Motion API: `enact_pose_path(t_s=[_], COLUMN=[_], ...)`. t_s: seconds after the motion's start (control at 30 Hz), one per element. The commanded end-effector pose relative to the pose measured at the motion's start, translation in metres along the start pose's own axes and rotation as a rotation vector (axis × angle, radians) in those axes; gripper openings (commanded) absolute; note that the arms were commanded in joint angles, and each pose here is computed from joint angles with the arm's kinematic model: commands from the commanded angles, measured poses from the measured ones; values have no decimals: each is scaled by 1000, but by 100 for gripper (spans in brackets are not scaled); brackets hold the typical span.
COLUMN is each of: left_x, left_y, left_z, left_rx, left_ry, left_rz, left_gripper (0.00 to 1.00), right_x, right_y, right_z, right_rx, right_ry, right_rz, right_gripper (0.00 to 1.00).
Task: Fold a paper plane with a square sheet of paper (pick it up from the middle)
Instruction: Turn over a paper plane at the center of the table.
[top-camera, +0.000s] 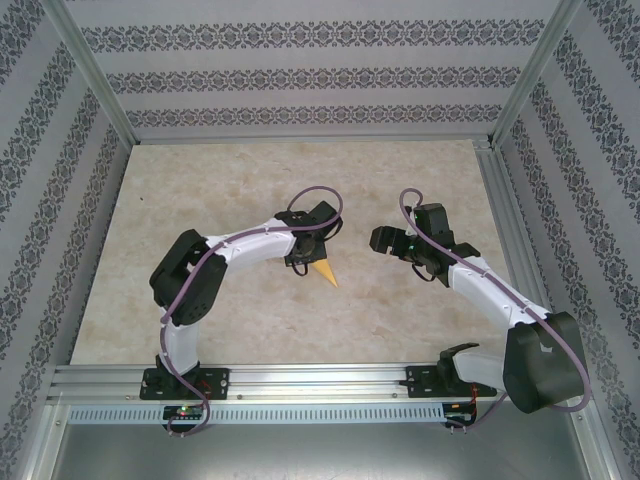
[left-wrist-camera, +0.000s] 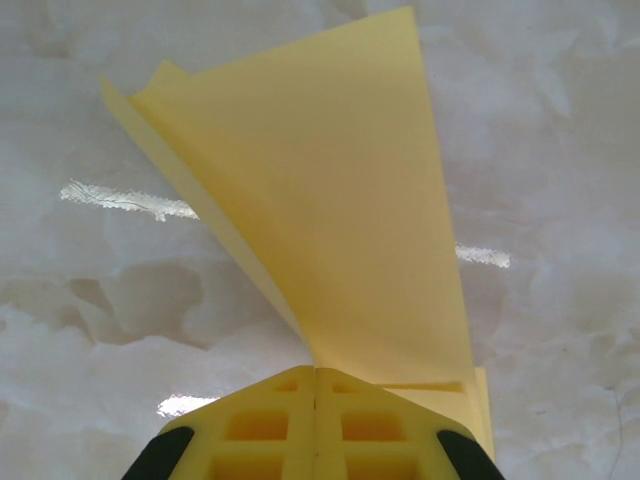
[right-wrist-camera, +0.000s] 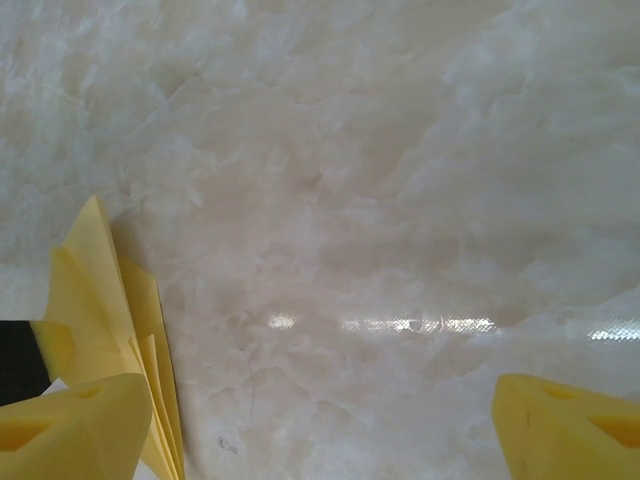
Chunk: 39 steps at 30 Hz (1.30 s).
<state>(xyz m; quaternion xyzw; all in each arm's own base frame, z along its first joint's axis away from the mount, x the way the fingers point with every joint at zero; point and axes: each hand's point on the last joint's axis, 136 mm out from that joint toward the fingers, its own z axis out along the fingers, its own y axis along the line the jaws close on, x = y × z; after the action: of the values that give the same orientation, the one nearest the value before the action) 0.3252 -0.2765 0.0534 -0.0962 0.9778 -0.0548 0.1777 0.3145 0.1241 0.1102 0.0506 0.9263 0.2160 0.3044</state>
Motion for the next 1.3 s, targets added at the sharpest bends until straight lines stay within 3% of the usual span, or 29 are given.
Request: enact_pose_path(t_s=[0.0, 0.23, 0.43, 0.63, 0.83, 1.27], left_x=[-17, -15, -6, 1, 8, 6], left_y=[-34, -82, -100, -91, -65, -32], left_z=[-32, -73, -70, -41, -8, -7], left_rx=[183, 514, 641, 644, 579, 591], left_ry=[-76, -107, -100, -85, -55, -94], left_rz=[45, 149, 202, 178, 109, 21], left_gripper=[0, 0, 0, 0, 0, 0], right_x=[-3, -1, 14, 33, 49, 73], right_y=[4, 19, 31, 45, 56, 93], right_z=[-5, -22, -18, -2, 14, 38], right_rx=[-30, -97, -97, -78, -21, -3], right_ry=[-26, -30, 22, 76, 129, 217], right_rz=[27, 67, 70, 55, 39, -59], right_gripper=[87, 79, 69, 62, 46, 48])
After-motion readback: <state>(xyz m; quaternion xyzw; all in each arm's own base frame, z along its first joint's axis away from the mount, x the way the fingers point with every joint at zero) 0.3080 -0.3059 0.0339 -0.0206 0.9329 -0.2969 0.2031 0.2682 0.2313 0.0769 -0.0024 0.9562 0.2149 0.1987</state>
